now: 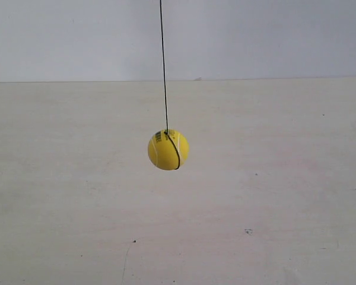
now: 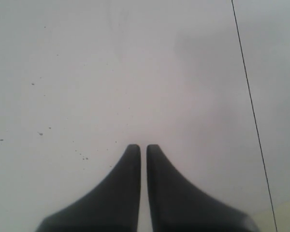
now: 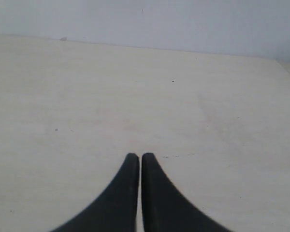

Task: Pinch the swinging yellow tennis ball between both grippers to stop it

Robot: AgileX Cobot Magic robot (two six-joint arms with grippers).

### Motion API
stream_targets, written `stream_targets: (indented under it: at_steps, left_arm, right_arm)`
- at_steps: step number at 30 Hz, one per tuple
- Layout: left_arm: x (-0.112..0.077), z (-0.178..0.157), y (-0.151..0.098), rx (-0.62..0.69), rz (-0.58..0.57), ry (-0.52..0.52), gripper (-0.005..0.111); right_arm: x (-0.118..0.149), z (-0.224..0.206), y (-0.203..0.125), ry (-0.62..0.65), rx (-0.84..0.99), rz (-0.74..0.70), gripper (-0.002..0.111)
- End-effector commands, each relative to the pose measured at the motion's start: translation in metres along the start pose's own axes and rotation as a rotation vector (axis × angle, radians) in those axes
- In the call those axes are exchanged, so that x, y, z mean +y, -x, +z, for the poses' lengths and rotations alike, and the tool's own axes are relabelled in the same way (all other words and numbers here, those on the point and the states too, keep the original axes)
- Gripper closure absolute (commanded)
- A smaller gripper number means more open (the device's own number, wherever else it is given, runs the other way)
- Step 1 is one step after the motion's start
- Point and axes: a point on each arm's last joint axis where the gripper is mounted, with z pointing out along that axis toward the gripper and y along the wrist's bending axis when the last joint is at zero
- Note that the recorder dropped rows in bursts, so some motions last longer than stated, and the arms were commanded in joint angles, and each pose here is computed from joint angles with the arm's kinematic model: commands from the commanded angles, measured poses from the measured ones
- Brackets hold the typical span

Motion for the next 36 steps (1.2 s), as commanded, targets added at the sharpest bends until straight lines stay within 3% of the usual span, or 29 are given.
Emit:
stream_targets:
  at_steps: [1,9,11,12,14,18,28,36]
  left_arm:
    - [0.000,0.000,-0.001,-0.001,-0.031,-0.019,0.102]
    - [-0.001,-0.001,-0.005,0.001,0.085,-0.063,0.102]
    - [0.002,-0.001,-0.012,0.005,0.111,-0.019,0.102]
    - [0.006,-0.001,-0.017,0.010,0.058,0.019,0.102]
    - [0.013,-0.002,-0.029,0.059,0.015,0.105,0.102]
    - [0.016,-0.005,-0.057,0.221,0.063,0.169,0.102]
    - [0.023,-0.019,-0.106,0.402,-0.015,0.395,0.102]
    - [0.018,-0.033,-0.130,0.717,-0.046,0.390,0.102]
  right_arm:
    - [0.000,0.000,0.000,-0.006,-0.006,-0.004,0.108]
    - [0.000,0.000,0.000,-0.006,-0.006,-0.004,0.108]
    - [0.000,0.000,0.000,-0.006,-0.006,-0.004,0.108]
    - [0.000,0.000,0.000,-0.006,-0.006,-0.004,0.108]
    - [0.000,0.000,0.000,-0.006,-0.006,-0.004,0.108]
    - [0.000,0.000,0.000,-0.006,-0.006,-0.004,0.108]
    - [0.000,0.000,0.000,-0.006,-0.006,-0.004,0.108]
    - [0.000,0.000,0.000,-0.006,-0.006,-0.004,0.108]
